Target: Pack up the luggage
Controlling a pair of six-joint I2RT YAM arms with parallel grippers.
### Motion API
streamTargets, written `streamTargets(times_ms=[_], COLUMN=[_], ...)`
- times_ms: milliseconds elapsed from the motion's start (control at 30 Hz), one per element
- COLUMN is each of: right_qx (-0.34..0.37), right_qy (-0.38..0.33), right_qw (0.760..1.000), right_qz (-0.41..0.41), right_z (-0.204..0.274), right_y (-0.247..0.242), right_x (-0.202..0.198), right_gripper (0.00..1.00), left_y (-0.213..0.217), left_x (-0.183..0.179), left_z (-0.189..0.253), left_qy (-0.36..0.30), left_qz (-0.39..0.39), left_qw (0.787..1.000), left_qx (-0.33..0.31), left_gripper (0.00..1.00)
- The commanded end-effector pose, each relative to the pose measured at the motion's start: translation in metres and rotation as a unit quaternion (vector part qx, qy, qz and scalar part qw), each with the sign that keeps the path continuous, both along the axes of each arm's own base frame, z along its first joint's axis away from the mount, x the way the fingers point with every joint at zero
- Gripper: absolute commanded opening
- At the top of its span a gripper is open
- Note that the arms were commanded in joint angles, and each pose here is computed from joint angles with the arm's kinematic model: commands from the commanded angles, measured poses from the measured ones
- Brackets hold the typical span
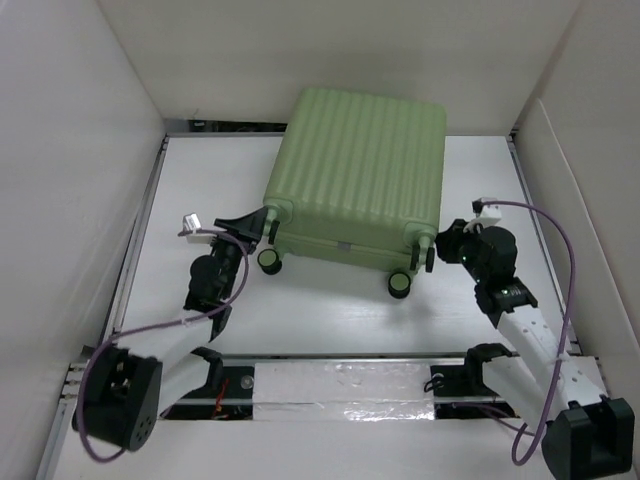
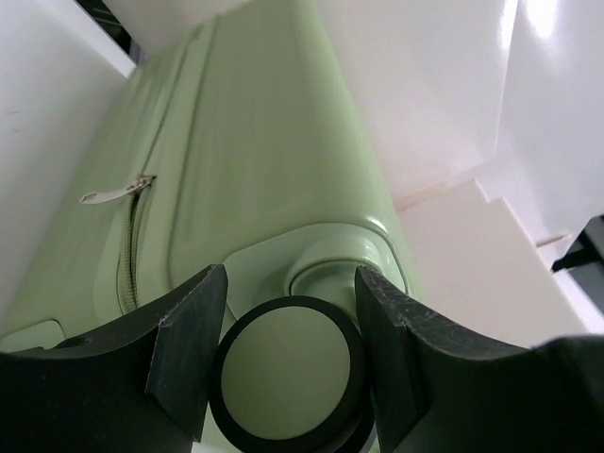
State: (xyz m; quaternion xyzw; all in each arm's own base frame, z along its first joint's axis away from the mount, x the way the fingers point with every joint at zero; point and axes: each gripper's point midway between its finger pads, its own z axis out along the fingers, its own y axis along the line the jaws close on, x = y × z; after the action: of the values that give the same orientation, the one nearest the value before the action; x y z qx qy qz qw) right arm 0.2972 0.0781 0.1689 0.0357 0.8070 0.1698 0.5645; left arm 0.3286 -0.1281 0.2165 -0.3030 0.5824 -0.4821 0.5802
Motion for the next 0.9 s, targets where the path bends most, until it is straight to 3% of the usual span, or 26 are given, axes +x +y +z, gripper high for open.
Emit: streamTargets(times_ms=[0,100,233,267,300,333,367,467,633,667,700,833,867], right_qx=[0.031,0.04,0.059,0.06,0.068,0.069,0.073,0.079,0.09,0.085,0.082,0.064,0.061], right_qy=[-0.091,-0.105,-0.1,-0.103,-0.108,-0.119,-0.104,-0.095,-0.076,-0.075,-0.077,-0.066,-0.065], right_qw=[0.992,0.989,0.99,0.99,0.989,0.987,0.989,0.99,0.989,0.99,0.99,0.993,0.993], right_qz=[0.084,0.093,0.082,0.078,0.078,0.078,0.077,0.071,0.087,0.086,0.084,0.077,0.08], right_z=[0.059,0.065,0.038,0.032,0.025,0.031,0.016,0.001,-0.012,-0.014,-0.015,-0.018,-0.018], right_y=[0.034,0.037,0.032,0.03,0.029,0.029,0.028,0.026,0.031,0.031,0.029,0.024,0.024], right_x=[0.013,0.007,-0.015,-0.019,-0.027,-0.03,-0.034,-0.041,-0.052,-0.053,-0.053,-0.053,-0.054], right_gripper=[0.25,0.22,0.17,0.15,0.13,0.13,0.08,0.0,0.01,0.13,0.17,0.29,0.32], left_y=[-0.006,0.001,0.021,0.023,0.024,0.024,0.024,0.022,0.022,0.018,0.012,-0.069,-0.084], left_x=[-0.029,-0.045,-0.052,-0.052,-0.052,-0.052,-0.052,-0.051,-0.053,-0.056,-0.056,-0.054,-0.055], left_z=[0.029,0.034,0.042,0.053,0.061,0.061,0.074,0.101,0.156,0.178,0.187,0.176,0.171], left_qy=[-0.06,-0.065,-0.05,-0.056,-0.058,-0.059,-0.071,-0.09,-0.145,-0.17,-0.183,-0.197,-0.201], left_qz=[-0.022,-0.013,0.031,0.036,0.041,0.04,0.041,0.04,0.046,0.039,0.025,-0.158,-0.174], left_qw=[0.998,0.997,0.996,0.995,0.995,0.995,0.994,0.992,0.985,0.981,0.978,0.958,0.952], left_qx=[0.024,0.048,0.062,0.068,0.069,0.073,0.073,0.078,0.08,0.083,0.093,0.132,0.15], left_gripper=[0.0,0.0,0.02,0.17,0.38,0.39,0.58,0.74,0.77,0.72,0.66,0.56,0.53])
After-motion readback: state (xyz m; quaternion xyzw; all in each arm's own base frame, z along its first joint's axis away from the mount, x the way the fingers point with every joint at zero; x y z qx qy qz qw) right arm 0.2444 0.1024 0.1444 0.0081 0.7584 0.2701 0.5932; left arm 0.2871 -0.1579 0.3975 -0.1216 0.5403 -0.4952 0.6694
